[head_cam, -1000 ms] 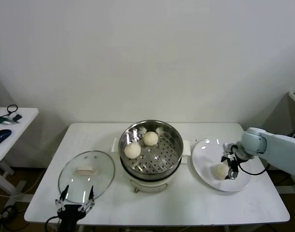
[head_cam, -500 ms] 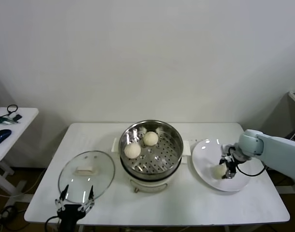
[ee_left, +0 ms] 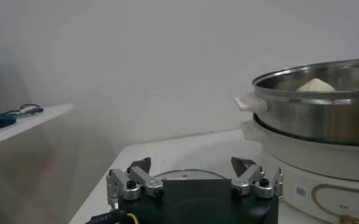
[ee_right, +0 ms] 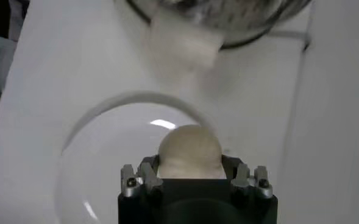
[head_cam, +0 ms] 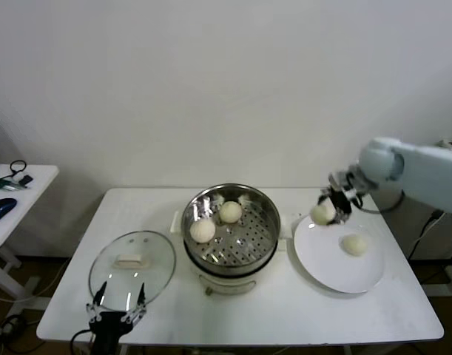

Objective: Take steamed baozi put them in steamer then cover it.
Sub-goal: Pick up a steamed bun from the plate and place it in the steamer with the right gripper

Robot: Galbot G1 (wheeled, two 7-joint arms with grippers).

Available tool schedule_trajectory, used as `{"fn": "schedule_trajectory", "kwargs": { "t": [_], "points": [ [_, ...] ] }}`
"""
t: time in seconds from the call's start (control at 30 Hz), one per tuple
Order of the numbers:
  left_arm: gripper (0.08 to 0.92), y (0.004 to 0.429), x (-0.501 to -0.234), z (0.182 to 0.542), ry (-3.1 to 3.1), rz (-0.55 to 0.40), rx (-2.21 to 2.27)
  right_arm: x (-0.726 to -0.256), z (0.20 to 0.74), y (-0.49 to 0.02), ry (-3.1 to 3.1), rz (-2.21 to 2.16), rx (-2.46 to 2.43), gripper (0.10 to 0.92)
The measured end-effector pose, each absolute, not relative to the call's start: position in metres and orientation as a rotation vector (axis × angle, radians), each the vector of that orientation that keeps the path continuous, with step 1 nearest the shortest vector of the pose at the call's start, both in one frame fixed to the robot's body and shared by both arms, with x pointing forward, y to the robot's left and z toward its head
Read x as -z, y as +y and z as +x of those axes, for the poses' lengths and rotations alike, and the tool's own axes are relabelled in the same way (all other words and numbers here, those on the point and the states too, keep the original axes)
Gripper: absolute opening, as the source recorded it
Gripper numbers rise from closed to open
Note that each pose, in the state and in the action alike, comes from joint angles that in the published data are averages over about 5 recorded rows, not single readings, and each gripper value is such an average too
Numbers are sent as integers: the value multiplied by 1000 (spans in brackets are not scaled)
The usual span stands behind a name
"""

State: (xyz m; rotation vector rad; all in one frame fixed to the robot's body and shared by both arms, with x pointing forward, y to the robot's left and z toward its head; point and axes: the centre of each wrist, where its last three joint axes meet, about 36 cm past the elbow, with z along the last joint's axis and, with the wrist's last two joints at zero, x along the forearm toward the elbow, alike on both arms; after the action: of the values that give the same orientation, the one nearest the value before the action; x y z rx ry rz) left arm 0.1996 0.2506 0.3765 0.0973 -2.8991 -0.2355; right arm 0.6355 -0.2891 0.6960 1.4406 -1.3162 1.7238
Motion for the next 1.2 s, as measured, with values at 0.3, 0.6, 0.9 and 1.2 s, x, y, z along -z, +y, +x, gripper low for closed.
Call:
{"fn": "schedule_trajectory", "kwargs": {
  "t": [0.3, 0.6, 0.9, 1.2],
  "points": [
    [823, 251, -379, 196, -2900, 105, 241, -756, 592, -171, -1016, 1754, -2127, 686],
    [823, 249, -380, 195, -2899, 111, 243, -706, 557, -104, -653, 2010, -2296, 679],
    [823, 252, -381, 192, -2895, 121, 251, -648, 554, -81, -459, 2123, -2322, 679],
    [823, 253, -381, 191, -2895, 129, 248, -614, 559, -71, -388, 2157, -2341, 680]
  ]
}}
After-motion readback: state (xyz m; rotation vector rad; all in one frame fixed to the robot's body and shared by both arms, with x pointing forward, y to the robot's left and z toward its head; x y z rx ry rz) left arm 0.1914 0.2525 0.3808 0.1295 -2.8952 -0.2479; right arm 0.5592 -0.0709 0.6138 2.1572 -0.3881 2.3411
